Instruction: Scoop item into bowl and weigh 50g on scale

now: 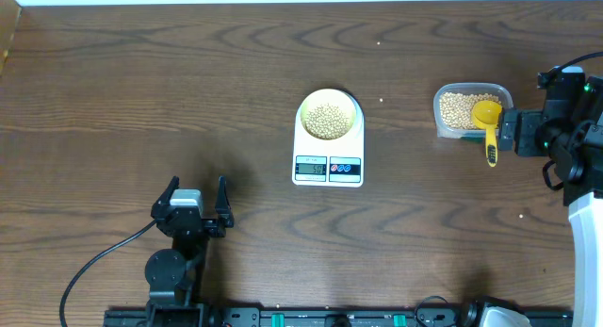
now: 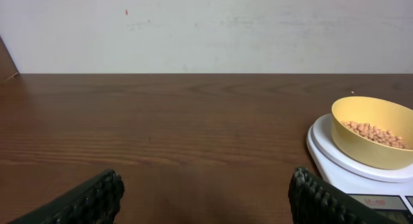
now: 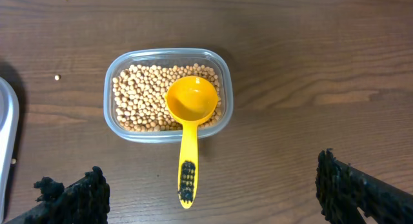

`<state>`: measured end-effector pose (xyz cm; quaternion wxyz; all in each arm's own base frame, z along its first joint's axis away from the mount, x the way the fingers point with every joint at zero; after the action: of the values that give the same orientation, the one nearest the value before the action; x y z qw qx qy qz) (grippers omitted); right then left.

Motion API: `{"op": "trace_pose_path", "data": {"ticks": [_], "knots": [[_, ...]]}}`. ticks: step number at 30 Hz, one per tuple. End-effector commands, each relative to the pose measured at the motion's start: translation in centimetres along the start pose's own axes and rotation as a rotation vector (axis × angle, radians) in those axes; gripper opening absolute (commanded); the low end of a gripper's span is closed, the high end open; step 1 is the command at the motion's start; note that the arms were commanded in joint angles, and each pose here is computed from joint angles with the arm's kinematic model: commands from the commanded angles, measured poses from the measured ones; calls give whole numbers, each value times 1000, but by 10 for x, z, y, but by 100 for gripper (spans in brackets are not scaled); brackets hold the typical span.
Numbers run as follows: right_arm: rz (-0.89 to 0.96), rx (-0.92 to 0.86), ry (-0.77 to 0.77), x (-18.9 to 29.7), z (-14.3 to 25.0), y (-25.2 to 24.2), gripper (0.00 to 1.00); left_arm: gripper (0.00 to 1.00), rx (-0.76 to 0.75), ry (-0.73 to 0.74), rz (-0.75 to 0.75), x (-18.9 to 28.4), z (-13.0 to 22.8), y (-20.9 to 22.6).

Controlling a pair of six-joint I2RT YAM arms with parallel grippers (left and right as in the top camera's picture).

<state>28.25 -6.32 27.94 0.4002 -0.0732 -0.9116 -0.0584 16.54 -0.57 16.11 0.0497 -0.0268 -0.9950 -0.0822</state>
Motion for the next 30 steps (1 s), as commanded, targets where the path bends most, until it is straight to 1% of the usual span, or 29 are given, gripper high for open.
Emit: {"op": "trace_pose_path", "data": {"ticks": [1, 6, 13, 16, 19, 23, 27, 30], "knots": [[-1, 9, -39, 13, -2, 1, 99, 84, -15, 46, 13, -1, 11, -2], [-31, 48, -88, 50, 7, 16, 99, 84, -15, 46, 13, -1, 11, -2], [-35, 136, -265, 99, 10, 39, 99, 84, -15, 46, 13, -1, 11, -2], [-66, 133, -356, 111, 14, 45, 99, 84, -15, 46, 13, -1, 11, -2], [-81, 87, -416, 107, 22, 44, 99, 84, -15, 46, 13, -1, 11, -2], [-110, 43, -509, 91, 36, 44, 99, 84, -15, 46, 13, -1, 11, -2], [-160, -24, -677, 76, 48, 44, 99, 84, -15, 46, 13, -1, 11, -2], [-184, -60, -753, 70, 55, 44, 99, 84, -15, 46, 13, -1, 11, -2]]}}
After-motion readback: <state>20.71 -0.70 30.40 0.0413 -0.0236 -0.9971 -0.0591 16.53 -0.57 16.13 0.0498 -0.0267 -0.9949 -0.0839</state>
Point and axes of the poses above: each gripper's point midway between its finger pads, its own x axis back along the fingers, its own y axis along the line the jaws close on, z = x × y, the point moved 8 cm from there along x, back along the fingers, and after that the axes turned 10 degrees about -x, right-handed, at the moved point
